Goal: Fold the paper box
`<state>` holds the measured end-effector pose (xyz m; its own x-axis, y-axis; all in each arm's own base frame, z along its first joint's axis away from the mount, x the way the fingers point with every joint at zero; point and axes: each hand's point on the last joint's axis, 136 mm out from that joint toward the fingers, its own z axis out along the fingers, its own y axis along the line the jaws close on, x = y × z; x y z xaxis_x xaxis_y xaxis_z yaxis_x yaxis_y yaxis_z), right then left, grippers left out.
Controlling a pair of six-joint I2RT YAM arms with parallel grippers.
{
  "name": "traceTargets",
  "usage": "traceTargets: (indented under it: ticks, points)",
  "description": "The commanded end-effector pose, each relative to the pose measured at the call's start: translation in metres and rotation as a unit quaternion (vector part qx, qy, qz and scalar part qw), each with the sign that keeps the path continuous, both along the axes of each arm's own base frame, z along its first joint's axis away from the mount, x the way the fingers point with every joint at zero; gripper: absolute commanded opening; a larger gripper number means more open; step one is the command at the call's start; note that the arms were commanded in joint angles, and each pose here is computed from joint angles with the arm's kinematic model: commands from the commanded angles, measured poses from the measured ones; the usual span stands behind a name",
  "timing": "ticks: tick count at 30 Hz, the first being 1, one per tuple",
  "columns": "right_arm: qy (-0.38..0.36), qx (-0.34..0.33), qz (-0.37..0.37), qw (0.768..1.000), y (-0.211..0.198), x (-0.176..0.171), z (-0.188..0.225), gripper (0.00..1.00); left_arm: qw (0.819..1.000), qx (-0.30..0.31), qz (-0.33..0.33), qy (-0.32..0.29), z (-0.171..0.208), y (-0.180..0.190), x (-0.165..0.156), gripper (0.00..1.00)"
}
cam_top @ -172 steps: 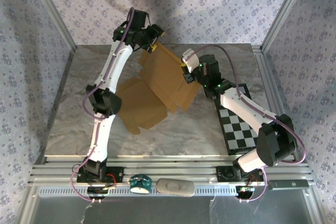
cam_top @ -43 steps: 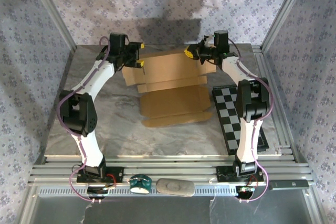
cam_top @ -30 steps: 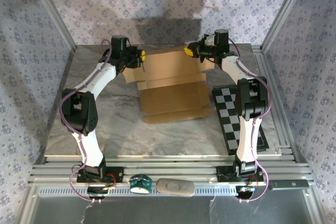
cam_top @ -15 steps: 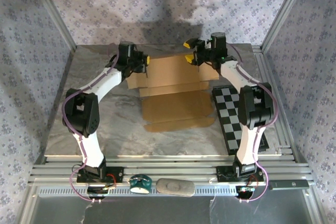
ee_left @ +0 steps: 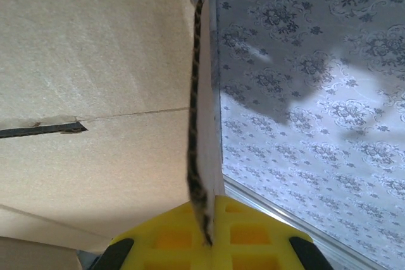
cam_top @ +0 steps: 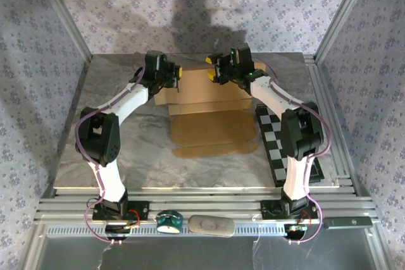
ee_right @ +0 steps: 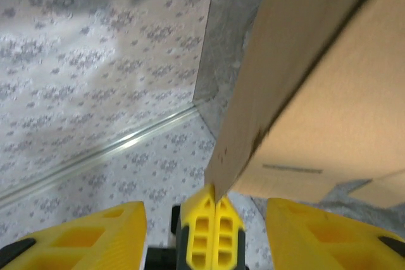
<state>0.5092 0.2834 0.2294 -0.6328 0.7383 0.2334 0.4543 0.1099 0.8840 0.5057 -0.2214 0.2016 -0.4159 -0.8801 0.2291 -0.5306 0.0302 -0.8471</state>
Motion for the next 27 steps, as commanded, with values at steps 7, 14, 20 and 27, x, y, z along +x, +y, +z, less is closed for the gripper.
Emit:
traceTargets:
  ticks: [7, 14, 20, 27]
  points:
    - [0.012, 0.0, -0.017, 1.0, 0.006, 0.028, -0.013, 0.44, 0.999, -0.003, -0.009, -0.052, 0.04, -0.001, -0.007, 0.0]
    - [0.034, -0.001, -0.016, 0.999, 0.011, 0.027, -0.03, 0.35, 0.998, 0.003, -0.016, -0.061, 0.044, 0.0, -0.011, 0.0]
    - [0.048, -0.007, -0.018, 0.999, 0.011, 0.019, -0.03, 0.45, 0.998, 0.006, -0.018, -0.063, 0.044, 0.0, -0.01, 0.0]
    - [0.061, -0.013, -0.05, 0.997, 0.006, 0.021, -0.035, 0.42, 0.997, 0.009, -0.024, -0.07, 0.047, -0.002, -0.01, 0.0]
